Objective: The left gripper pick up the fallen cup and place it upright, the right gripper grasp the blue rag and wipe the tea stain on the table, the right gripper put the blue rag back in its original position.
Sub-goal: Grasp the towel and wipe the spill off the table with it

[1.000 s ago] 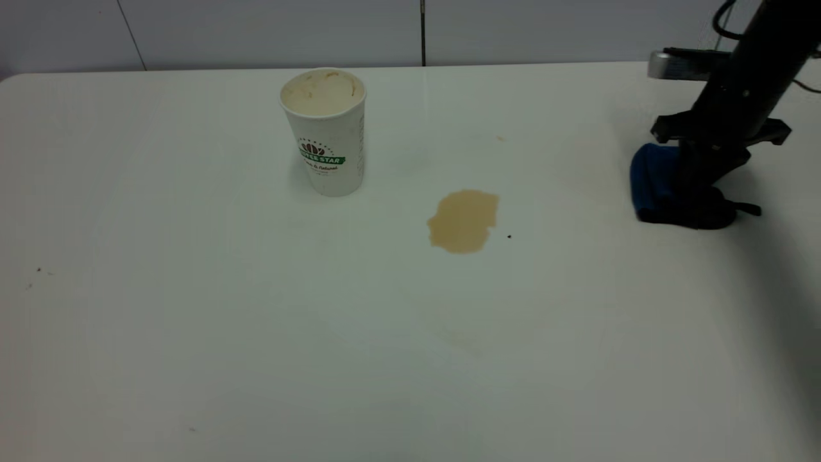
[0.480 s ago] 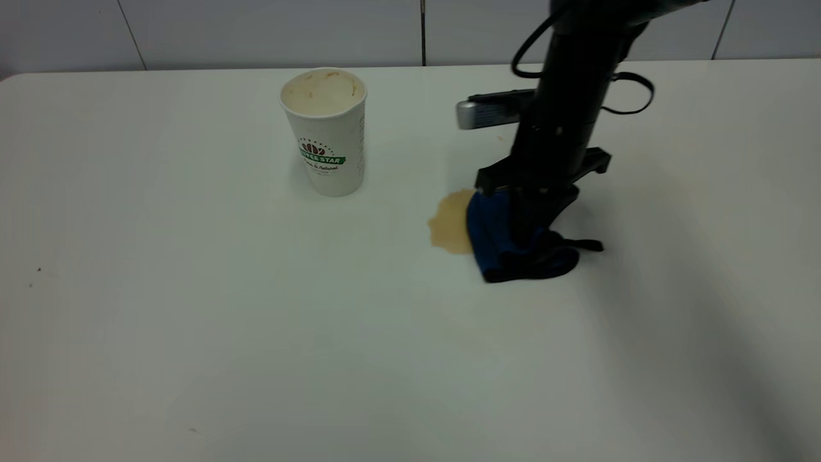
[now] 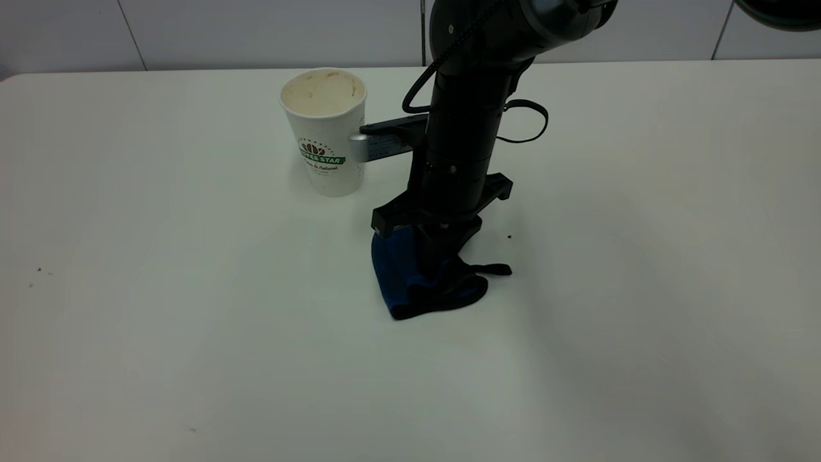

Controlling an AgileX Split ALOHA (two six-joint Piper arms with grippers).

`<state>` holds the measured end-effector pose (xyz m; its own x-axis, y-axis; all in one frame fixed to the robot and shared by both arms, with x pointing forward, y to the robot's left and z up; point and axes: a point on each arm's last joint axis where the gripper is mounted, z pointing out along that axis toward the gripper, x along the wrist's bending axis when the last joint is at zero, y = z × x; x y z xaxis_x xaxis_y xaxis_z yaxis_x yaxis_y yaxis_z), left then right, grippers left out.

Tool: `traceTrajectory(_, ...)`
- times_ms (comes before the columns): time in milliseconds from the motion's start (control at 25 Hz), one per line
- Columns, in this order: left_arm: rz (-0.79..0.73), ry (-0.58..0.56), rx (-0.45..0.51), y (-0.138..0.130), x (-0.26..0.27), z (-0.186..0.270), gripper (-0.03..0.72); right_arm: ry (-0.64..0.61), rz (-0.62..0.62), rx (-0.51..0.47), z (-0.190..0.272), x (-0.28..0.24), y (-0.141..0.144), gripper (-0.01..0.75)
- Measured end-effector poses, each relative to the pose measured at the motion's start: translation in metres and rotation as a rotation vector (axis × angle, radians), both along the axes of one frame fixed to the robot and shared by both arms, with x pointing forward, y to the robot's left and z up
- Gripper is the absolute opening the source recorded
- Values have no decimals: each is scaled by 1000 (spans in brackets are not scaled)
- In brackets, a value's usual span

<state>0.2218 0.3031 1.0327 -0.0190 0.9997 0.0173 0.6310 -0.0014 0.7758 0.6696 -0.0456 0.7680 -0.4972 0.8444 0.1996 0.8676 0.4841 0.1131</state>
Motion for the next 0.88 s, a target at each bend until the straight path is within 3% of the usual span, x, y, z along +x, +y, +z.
traceTrajectory(240, 0, 0, 0, 0, 0, 0, 538, -115, -65, 47, 2, 16, -4, 64)
traceTrajectory(440, 0, 0, 0, 0, 0, 0, 538, -229, -143, 79, 4, 38, -25, 64)
traceTrajectory(640, 0, 0, 0, 0, 0, 0, 538, -291, -232, 82, 4, 60, -62, 64)
traceTrajectory(880, 0, 0, 0, 0, 0, 0, 538, -280, -375, 53, 4, 78, -121, 63)
